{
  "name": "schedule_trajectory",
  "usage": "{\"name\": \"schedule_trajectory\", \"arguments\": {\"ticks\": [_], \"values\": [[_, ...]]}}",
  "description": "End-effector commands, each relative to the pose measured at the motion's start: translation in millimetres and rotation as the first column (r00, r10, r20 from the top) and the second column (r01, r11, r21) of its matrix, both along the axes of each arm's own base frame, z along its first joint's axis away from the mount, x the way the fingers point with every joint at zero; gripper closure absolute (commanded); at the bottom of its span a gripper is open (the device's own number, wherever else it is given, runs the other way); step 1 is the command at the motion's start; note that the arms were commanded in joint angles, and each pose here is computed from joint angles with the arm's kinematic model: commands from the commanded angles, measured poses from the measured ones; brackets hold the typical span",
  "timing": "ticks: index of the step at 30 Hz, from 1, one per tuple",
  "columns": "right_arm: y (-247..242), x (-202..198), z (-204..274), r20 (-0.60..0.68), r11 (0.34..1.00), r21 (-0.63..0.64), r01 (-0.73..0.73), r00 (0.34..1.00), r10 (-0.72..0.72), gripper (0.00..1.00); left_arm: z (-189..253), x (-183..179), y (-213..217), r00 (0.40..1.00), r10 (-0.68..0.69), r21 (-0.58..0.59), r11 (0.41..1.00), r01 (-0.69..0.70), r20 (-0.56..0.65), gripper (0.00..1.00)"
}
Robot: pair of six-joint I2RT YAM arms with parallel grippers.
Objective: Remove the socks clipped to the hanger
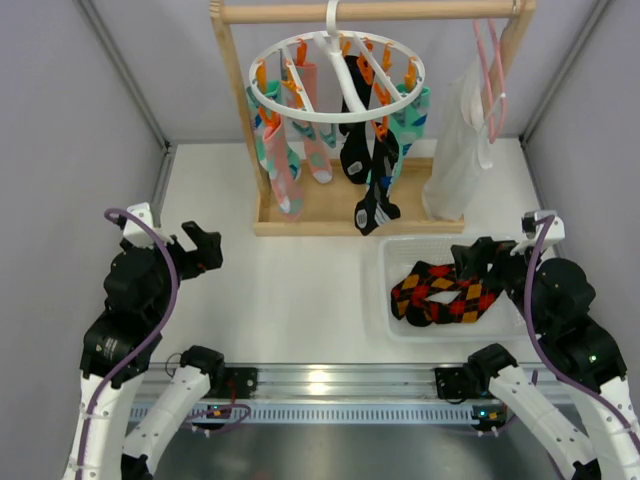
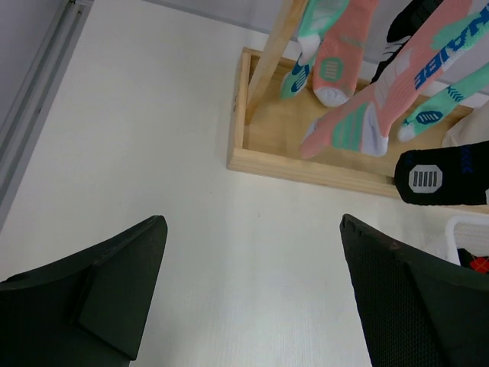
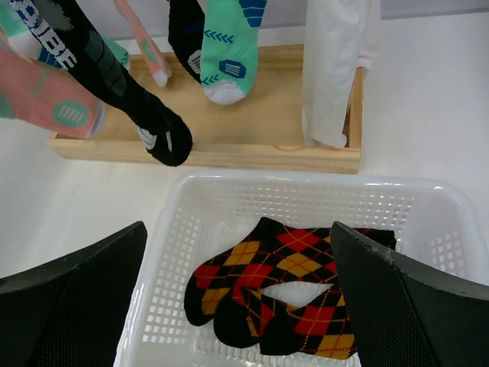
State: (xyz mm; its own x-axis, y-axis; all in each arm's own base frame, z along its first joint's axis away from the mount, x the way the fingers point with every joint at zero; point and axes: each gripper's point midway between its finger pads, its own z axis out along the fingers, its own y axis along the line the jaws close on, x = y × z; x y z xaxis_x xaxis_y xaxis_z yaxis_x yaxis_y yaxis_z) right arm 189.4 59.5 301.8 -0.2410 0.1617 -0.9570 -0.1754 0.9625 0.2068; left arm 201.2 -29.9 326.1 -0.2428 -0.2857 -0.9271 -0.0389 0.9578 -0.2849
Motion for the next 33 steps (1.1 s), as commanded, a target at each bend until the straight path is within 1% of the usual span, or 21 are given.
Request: {"name": "schedule_trajectory", "arguments": {"ticks": [1,3,6,8,10,11,14,15,16,17,18,20,22,25,26,27,29,30,31,32,33], "values": [[-1,7,6,0.021,1.000,0.020,0.023,0.999,-0.024,0.01,5,1,9,0.997,0.068,-0.031,0.997,-0.067,0.021,0.01],[-1,7,7,0.030,0.999,0.026,0.025,0.999,-0.026,0.01,5,2,13,0.995,0.100,-0.040,0.994,-0.099,0.020,0.01],[9,5,7,0.049,0.998,0.050,-0.028,0.998,0.025,0.01,7,3,13,0.994,0.111,-0.065,0.992,-0.110,0.020,0.01],[16,2,12,0.080,0.995,0.073,-0.073,0.995,0.067,0.00,8,4,7,0.996,0.089,-0.081,0.993,-0.087,0.017,0.01],[18,2,11,0.095,0.993,0.089,-0.082,0.993,0.074,0.01,8,9,2,0.997,0.072,-0.093,0.993,-0.072,0.004,0.01],[20,2,10,0.096,0.991,0.092,-0.093,0.992,0.084,0.00,7,11,-8,1.000,0.021,-0.106,0.994,-0.022,-0.004,0.01],[29,4,7,0.090,0.986,0.103,-0.129,0.989,0.120,0.01,3,25,-36,0.996,-0.089,-0.162,0.983,0.086,-0.016,0.01],[32,4,4,0.081,0.984,0.107,-0.140,0.988,0.131,0.01,3,36,-43,0.994,-0.106,-0.182,0.978,0.104,-0.004,0.01],[38,5,3,0.072,0.980,0.113,-0.166,0.985,0.159,0.01,-6,44,-48,0.995,-0.102,-0.217,0.972,0.094,-0.024,0.01],[40,6,4,0.074,0.977,0.118,-0.175,0.983,0.167,0.00,-10,50,-52,0.994,-0.105,-0.234,0.968,0.095,-0.032,0.01],[46,5,2,0.068,0.971,0.123,-0.204,0.978,0.196,0.01,-12,65,-59,0.993,-0.114,-0.248,0.963,0.104,-0.026,0.01],[53,5,1,0.059,0.962,0.128,-0.241,0.970,0.235,0.01,-20,79,-67,0.992,-0.119,-0.270,0.957,0.104,-0.042,0.01],[58,4,-1,0.051,0.957,0.129,-0.262,0.965,0.257,0.01,-22,96,-80,0.991,-0.134,-0.266,0.956,0.122,-0.026,0.01],[67,2,-1,0.054,0.939,0.134,-0.315,0.949,0.311,0.01,-21,107,-104,0.987,-0.162,-0.224,0.961,0.161,0.013,0.01],[69,2,-1,0.060,0.936,0.134,-0.326,0.945,0.321,0.00,-21,107,-111,0.985,-0.169,-0.219,0.961,0.169,0.018,0.01],[72,4,2,0.086,0.931,0.130,-0.342,0.939,0.333,0.00,-23,103,-128,0.978,-0.209,-0.211,0.955,0.208,0.018,0.01],[81,9,2,0.109,0.917,0.116,-0.382,0.923,0.370,0.00,-22,102,-138,0.978,-0.208,-0.197,0.958,0.211,0.037,0.01],[85,13,-4,0.110,0.911,0.100,-0.401,0.914,0.390,0.01,-24,96,-154,0.971,-0.238,-0.189,0.953,0.239,0.028,0.01],[90,19,7,0.161,0.903,0.095,-0.419,0.901,0.402,0.01,-26,96,-152,0.980,-0.197,-0.174,0.964,0.199,0.030,0.02],[100,26,1,0.144,0.887,0.087,-0.453,0.887,0.439,0.00,-28,93,-157,0.980,-0.195,-0.167,0.966,0.197,0.026,0.02],[105,32,0,0.158,0.879,0.059,-0.473,0.874,0.460,0.01,-28,84,-170,0.973,-0.231,-0.165,0.959,0.232,0.027,0.01]]}}
